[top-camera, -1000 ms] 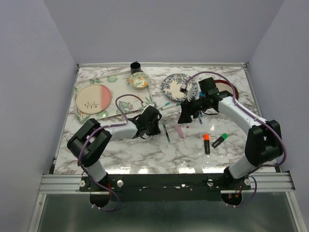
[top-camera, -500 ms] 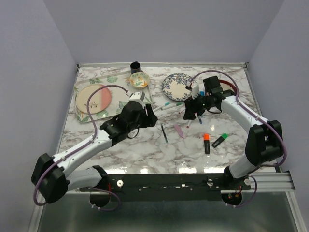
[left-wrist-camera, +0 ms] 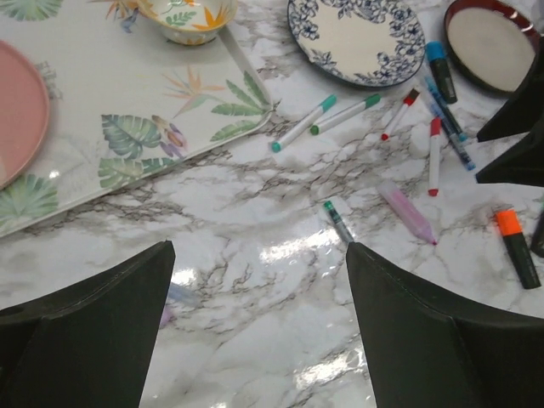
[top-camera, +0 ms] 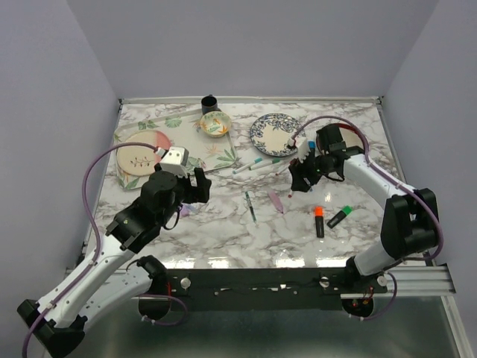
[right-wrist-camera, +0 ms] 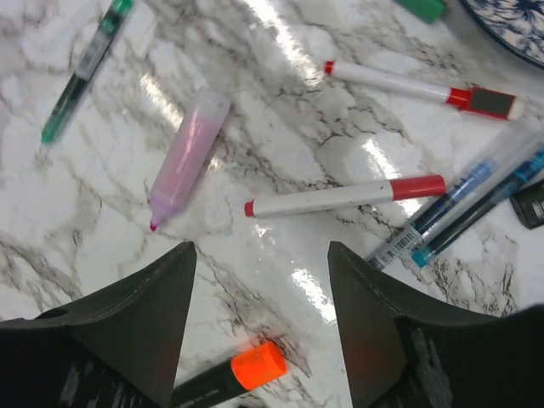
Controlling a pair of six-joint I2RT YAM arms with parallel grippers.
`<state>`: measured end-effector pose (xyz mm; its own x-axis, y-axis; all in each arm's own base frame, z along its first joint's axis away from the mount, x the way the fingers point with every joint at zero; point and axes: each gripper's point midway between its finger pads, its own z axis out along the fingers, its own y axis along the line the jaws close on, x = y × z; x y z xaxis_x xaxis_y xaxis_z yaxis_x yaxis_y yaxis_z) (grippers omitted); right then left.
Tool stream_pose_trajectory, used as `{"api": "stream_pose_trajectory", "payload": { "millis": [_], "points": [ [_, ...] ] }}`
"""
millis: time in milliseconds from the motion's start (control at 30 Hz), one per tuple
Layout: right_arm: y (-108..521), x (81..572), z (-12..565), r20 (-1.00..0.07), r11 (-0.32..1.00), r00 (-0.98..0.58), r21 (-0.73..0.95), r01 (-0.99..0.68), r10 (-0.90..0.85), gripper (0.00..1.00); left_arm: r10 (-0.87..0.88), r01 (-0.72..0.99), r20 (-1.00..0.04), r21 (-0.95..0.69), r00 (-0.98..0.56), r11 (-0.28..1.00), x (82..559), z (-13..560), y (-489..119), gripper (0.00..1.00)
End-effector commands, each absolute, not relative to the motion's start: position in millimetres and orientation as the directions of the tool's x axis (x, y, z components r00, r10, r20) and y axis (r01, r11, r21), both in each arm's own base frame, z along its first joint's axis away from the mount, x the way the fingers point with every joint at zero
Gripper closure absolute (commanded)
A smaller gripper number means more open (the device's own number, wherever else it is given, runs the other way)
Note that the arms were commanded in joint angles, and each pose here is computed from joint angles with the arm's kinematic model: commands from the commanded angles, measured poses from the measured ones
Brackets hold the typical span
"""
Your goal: Open the pen caps
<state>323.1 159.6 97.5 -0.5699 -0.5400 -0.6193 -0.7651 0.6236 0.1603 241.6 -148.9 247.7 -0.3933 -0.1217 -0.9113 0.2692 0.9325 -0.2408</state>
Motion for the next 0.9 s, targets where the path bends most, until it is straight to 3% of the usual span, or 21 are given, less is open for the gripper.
{"api": "stream_pose_trajectory", "payload": {
  "millis": [0,33,100,133,200,400,567,867],
  "points": [
    [166,292,107,-0.706,0.243,-0.128,-0.064,-0.968,-0.696,0.28,-0.033,0.254,-0.926,-0.137,-0.377,0.957,235,232,-128,0.09],
    [165,286,113,-0.697,0.104,0.047,-0.172,-0.980,-0.715,0.27,-0.029,0.254,-0.932,-0.128,-0.360,0.959,234,235,-125,0.08],
    [163,271,112,-0.669,-0.058,0.214,-0.248,-0.967,-0.712,0.24,-0.026,0.238,-0.936,-0.116,-0.350,0.964,234,236,-120,0.08],
    [159,260,108,-0.617,-0.213,0.364,-0.306,-0.928,-0.698,0.22,-0.033,0.236,-0.939,-0.120,-0.343,0.964,233,238,-119,0.08],
    [149,261,106,-0.536,-0.321,0.464,-0.343,-0.883,-0.705,0.16,-0.036,0.236,-0.940,-0.123,-0.340,0.964,232,238,-118,0.08],
    [137,285,94,-0.439,-0.424,0.503,-0.273,-0.864,-0.744,0.14,-0.074,0.208,-0.951,-0.141,-0.301,0.968,229,248,-108,0.05],
    [133,312,91,-0.339,-0.504,0.596,-0.324,-0.800,-0.728,0.14,-0.092,0.197,-0.955,-0.151,-0.282,0.969,228,252,-103,0.05],
    [134,313,75,-0.289,-0.589,0.649,-0.273,-0.760,-0.703,0.15,-0.102,0.192,-0.954,-0.160,-0.281,0.968,230,253,-101,0.05]
  ]
}}
